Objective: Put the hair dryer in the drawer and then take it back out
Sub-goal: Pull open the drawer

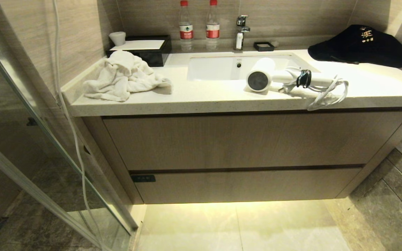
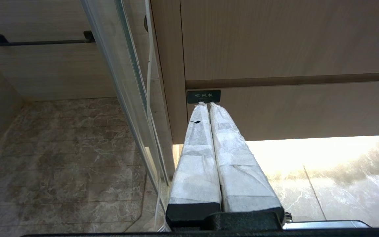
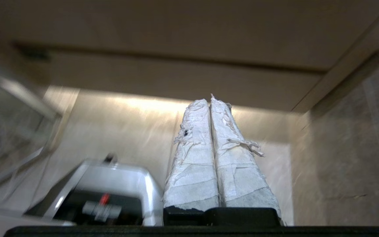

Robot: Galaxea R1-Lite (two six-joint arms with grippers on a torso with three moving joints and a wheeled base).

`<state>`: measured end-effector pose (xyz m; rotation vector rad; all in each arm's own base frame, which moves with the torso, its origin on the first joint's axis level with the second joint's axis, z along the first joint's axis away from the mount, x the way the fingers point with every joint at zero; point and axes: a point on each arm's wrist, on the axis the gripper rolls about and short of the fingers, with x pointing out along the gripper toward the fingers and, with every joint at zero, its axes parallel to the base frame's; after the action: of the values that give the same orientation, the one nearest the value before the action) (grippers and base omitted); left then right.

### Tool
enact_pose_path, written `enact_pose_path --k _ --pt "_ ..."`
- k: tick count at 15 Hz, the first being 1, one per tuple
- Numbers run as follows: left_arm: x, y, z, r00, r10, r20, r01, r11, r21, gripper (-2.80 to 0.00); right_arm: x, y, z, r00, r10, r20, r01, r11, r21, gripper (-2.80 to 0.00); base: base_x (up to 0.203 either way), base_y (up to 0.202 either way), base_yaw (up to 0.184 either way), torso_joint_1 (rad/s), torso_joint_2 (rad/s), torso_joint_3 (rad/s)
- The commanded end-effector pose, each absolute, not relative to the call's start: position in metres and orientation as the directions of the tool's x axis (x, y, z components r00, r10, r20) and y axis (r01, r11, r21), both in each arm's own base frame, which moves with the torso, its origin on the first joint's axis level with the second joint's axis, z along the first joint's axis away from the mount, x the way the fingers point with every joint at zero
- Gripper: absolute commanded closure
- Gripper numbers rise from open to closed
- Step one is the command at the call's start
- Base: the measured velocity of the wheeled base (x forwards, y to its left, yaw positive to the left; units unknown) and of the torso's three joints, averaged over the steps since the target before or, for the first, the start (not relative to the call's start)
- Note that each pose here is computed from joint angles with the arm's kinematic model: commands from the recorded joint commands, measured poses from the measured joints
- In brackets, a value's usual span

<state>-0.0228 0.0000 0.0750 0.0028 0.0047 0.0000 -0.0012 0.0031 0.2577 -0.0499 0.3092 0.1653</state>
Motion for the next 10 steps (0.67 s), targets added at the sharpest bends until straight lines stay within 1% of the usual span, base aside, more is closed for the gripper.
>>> enact_pose_path --k 1,3,6,8,10 --pt "-0.023 0.000 0.075 1.000 0.000 -0.006 0.000 1.000 0.003 0.00 0.061 0.007 0.267 0.842 0.211 -0.496 -0.230 0.973 0.023 0.00 0.000 0.000 0.000 0.000 0.00 0.000" --pt "-0.023 0.000 0.075 1.000 0.000 -0.006 0.000 1.000 0.003 0.00 0.103 0.012 0.264 0.747 0.256 -0.613 -0.282 0.958 0.056 0.00 0.000 0.000 0.000 0.000 0.00 0.000" --pt "-0.023 0.000 0.075 1.000 0.000 -0.008 0.000 1.000 0.003 0.00 0.167 0.027 0.236 0.567 0.285 -0.772 -0.344 0.934 0.093 0.00 0.000 0.000 0.000 0.000 0.00 0.000" --pt "-0.023 0.000 0.075 1.000 0.000 -0.008 0.000 1.000 0.003 0.00 0.202 0.044 0.211 0.469 0.305 -0.829 -0.415 0.905 0.098 0.00 0.000 0.000 0.000 0.000 0.00 0.000" --pt "-0.023 0.000 0.075 1.000 0.000 -0.006 0.000 1.000 0.003 0.00 0.231 0.060 0.180 0.396 0.313 -0.863 -0.514 0.854 0.074 0.00 0.000 0.000 0.000 0.000 0.00 0.000"
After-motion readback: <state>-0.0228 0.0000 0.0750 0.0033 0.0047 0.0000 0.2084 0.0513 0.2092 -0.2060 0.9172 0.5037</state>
